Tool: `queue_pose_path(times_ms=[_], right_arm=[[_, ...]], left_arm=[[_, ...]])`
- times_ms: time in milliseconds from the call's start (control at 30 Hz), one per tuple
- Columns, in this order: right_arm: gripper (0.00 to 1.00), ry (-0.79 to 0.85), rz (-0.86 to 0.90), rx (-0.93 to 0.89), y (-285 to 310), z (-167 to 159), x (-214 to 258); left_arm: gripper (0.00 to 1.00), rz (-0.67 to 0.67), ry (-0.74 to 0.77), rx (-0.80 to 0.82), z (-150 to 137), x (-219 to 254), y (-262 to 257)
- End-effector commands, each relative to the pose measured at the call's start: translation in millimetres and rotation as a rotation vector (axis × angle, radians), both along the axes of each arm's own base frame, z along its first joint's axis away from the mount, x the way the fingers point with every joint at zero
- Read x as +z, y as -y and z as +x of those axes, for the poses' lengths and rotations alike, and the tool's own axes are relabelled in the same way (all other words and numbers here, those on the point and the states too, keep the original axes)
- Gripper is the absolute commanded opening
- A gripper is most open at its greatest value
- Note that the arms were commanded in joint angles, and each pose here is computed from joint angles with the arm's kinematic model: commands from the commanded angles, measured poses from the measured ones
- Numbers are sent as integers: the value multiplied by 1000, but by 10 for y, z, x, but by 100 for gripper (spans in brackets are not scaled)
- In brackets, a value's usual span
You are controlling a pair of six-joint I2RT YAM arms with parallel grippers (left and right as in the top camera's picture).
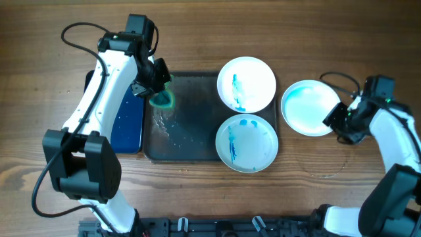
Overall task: Clean dirty plates on tray and stack at the side
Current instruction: 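Lift the cleaned plate with the right gripper and place it right of the tray, then grasp the rim of the front white plate with the right gripper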
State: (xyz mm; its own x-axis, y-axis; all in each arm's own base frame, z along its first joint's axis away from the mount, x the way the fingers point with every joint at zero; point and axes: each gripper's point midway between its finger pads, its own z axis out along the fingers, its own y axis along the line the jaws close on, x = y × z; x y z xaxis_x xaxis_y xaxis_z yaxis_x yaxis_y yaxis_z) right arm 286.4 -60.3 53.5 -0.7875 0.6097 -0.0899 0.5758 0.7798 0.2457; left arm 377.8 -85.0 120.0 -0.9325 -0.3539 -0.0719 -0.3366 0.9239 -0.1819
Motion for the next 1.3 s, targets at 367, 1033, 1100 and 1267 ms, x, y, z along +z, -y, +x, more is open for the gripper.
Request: queue_pose_path(times_ms=[367,1033,1100,1267], right_arm=[[44,-196,174,437,-1408,-600,92],[4,-220,70,455,-1723,-821,-290],[4,-203,120,472,-1838,-808,-214],[4,-25,134,550,-2205,-526,196]], left_arm=[[4,-13,29,-17,19,108,16],[4,-10,28,-16,18,107,11],[4,-10,29,-16,19,108,11],[4,-9,28,-16,17,107,9]])
